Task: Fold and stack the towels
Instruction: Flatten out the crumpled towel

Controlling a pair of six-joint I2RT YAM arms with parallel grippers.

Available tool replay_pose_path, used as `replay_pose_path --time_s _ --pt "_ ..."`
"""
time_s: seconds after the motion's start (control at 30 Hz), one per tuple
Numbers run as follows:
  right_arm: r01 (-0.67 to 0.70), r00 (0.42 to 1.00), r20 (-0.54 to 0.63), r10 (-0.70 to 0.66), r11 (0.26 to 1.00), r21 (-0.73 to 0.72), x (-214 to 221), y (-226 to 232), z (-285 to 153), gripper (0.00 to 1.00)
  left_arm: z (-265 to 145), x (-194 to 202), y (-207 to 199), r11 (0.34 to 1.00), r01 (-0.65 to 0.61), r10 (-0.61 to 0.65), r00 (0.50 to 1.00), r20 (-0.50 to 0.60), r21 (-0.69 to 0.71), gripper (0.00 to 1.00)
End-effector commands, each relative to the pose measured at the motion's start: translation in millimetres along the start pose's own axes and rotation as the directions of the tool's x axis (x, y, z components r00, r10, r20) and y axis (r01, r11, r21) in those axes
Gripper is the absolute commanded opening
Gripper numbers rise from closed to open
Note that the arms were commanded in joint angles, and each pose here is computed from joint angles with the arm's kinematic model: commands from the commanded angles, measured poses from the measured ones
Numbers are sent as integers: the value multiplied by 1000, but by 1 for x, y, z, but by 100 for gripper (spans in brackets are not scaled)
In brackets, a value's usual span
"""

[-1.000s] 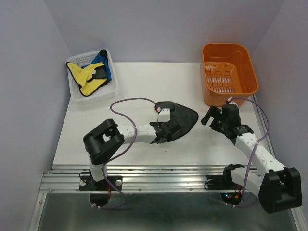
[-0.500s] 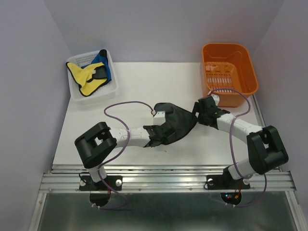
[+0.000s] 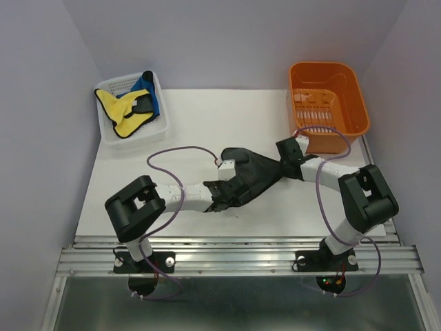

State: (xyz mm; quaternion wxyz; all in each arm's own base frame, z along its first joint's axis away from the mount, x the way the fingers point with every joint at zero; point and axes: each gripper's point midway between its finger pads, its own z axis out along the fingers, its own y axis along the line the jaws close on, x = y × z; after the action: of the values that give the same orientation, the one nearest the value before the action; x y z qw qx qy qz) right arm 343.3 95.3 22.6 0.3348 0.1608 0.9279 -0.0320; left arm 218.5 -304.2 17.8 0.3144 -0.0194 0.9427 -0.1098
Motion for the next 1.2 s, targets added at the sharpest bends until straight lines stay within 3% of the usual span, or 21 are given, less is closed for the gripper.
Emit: replay_pose_path --time_s 0.0,0.07,0.2,0.4,0.53,0.67,0.9,1.0,1.1,1.17 --pt "-24 1000 -8 24 1000 19 12 2 10 36 0 38 47 990 -73 57 991 -124 -122 0" --pt "-30 999 -16 30 1000 2 17 4 13 31 -1 38 47 990 -70 54 991 -122 -124 0" --pt "-36 999 -28 35 999 -38 26 8 11 1 -4 32 40 993 -64 52 992 -111 -101 0" --pt "-43 995 89 53 993 -112 -11 15 -34 1 -33 -15 16 999 -44 45 999 12 -27 0" --pt "-51 972 213 104 969 -243 -53 17 -97 1 -76 -69 2 999 -10 2 986 168 49 0" --pt "-19 928 326 182 896 -443 -97 25 -179 1 -145 -134 -10 982 -11 -57 933 356 186 0" --pt "-5 863 429 268 853 -522 -141 10 -264 1 -252 -214 -21 921 0 -228 811 539 389 0" --pt "-2 848 452 278 854 -521 -154 9 -276 1 -263 -231 -15 929 17 -244 779 578 370 0" --pt "6 851 454 264 859 -512 -159 16 -269 1 -250 -245 -11 943 42 -239 775 585 329 0" --pt "-8 862 440 253 874 -485 -164 25 -253 1 -219 -267 7 957 71 -228 781 581 280 0"
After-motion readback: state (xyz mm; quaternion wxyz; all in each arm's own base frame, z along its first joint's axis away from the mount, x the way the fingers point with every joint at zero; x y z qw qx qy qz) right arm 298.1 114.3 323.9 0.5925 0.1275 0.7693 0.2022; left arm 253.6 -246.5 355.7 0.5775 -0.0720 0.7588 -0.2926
